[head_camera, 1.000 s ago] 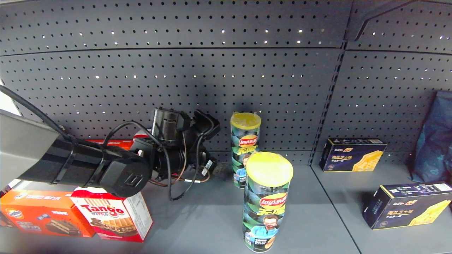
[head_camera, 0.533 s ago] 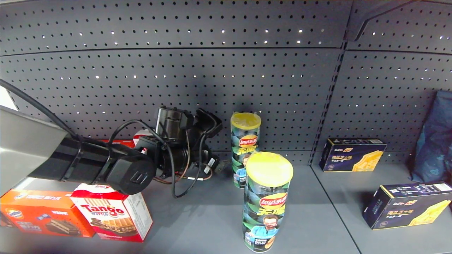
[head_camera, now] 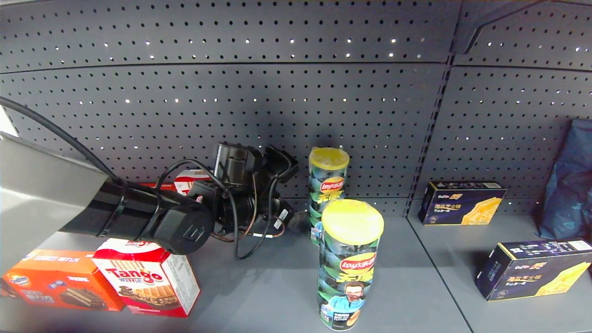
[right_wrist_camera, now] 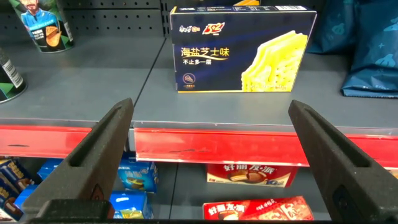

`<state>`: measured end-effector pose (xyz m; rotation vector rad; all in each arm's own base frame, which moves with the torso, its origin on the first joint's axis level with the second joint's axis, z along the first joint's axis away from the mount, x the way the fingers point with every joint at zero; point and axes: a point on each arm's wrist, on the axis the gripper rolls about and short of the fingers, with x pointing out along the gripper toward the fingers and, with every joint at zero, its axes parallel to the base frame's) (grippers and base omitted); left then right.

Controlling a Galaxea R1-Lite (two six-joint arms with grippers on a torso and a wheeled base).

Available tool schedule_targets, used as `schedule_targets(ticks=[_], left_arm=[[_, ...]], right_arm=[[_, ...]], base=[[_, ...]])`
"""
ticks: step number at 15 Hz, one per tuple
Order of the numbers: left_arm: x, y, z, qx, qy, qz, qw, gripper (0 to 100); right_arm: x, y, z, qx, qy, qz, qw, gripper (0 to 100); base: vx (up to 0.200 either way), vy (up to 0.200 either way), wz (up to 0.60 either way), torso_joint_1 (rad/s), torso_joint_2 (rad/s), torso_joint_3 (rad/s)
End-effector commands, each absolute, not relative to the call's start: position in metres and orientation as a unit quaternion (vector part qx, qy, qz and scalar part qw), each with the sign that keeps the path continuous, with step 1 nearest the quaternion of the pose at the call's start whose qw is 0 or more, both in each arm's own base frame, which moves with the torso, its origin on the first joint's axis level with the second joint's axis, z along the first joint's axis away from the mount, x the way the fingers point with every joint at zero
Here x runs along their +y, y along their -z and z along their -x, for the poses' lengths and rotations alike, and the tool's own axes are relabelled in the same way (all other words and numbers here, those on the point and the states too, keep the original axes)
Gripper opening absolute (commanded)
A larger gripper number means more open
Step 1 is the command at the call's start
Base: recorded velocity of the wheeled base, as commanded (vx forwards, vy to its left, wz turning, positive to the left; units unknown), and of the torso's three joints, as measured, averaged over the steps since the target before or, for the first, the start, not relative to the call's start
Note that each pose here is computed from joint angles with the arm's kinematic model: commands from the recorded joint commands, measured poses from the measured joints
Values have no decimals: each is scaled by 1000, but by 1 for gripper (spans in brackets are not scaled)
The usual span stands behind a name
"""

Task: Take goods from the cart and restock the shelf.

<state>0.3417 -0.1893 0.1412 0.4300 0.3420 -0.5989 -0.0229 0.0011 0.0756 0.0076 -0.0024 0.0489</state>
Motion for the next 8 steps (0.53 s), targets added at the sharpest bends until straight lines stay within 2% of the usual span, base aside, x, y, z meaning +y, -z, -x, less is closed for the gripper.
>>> schedule_targets(ticks=[1, 3, 5, 6, 8], left_arm=[[-190, -141, -342, 165, 292, -209, 918, 100], [-186, -155, -342, 147, 286, -207, 924, 100], [-176, -189, -327, 113, 279, -200, 932, 100], [-172, -196, -323, 107, 277, -199, 934, 100], [-151, -231, -291, 90, 269, -192, 940, 100]], right_arm=[[1, -76, 23, -1, -24, -4, 1000, 100], [1, -76, 23, -1, -25, -4, 1000, 100], [1, -76, 23, -1, -25, -4, 1000, 100], [1, -76, 23, -1, -25, -4, 1000, 100], [1, -76, 23, -1, -25, -4, 1000, 100]], base=[[0, 0, 0, 0, 0, 0], [0, 0, 0, 0, 0, 0], [0, 0, 0, 0, 0, 0], [0, 0, 0, 0, 0, 0], [0, 0, 0, 0, 0, 0]])
